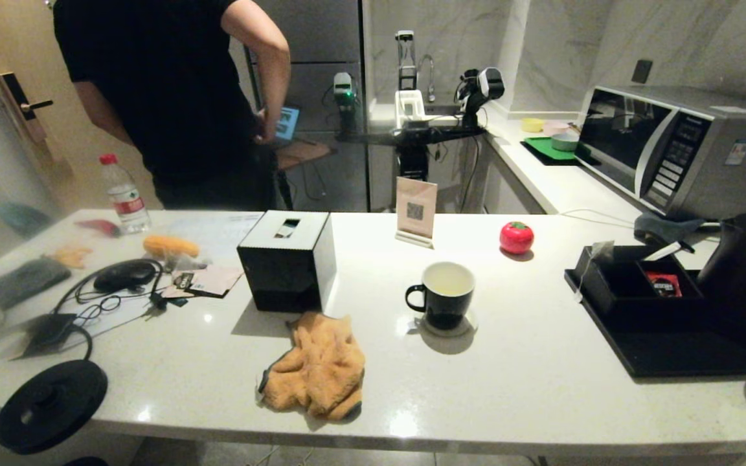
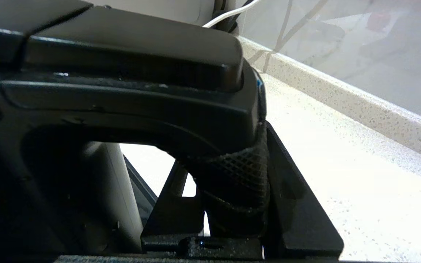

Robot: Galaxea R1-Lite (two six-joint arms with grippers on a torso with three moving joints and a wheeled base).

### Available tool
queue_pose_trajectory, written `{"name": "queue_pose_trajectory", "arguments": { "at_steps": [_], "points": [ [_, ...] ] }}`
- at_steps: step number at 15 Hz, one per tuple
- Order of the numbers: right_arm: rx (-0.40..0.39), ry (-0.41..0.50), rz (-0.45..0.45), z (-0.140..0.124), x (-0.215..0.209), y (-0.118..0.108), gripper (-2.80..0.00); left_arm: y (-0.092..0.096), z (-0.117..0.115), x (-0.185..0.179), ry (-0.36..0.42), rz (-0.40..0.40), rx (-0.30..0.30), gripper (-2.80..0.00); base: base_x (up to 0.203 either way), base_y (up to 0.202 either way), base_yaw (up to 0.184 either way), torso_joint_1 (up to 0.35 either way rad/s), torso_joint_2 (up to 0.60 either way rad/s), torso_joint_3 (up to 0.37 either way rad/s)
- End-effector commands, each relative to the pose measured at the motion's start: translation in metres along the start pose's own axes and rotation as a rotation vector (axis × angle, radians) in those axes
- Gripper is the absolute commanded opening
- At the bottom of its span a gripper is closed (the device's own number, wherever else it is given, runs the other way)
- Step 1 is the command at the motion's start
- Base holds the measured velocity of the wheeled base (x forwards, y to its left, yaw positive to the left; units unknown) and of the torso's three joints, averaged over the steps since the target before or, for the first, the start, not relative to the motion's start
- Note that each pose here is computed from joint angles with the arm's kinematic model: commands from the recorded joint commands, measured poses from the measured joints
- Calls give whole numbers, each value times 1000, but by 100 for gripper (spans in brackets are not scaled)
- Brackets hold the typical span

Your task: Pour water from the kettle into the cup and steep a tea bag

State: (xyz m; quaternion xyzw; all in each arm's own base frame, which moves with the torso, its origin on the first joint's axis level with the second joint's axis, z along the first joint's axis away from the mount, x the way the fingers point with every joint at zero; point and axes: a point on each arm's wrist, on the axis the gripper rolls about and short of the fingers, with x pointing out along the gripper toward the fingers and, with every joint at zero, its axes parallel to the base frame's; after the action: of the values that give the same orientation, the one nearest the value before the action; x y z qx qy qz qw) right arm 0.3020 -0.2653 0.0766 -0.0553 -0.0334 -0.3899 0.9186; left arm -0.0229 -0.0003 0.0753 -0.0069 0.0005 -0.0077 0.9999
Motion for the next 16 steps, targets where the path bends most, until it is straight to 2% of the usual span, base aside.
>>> {"name": "queue_pose_trajectory", "arguments": {
  "at_steps": [1,7,10,16],
  "points": [
    [-1,-4,-1,0,0,0,-280,0,0,0,1,0,0,-280,0,0,0,0,0,0],
    [0,7,-7,-1,-3,-1,-280,0,0,0,1,0,0,-280,0,0,0,0,0,0],
    [11,28,-53,-4,-5,-2,-280,0,0,0,1,0,0,-280,0,0,0,0,0,0],
    [14,32,-57,-6,-6,-2,-280,0,0,0,1,0,0,-280,0,0,0,0,0,0]
  ]
}}
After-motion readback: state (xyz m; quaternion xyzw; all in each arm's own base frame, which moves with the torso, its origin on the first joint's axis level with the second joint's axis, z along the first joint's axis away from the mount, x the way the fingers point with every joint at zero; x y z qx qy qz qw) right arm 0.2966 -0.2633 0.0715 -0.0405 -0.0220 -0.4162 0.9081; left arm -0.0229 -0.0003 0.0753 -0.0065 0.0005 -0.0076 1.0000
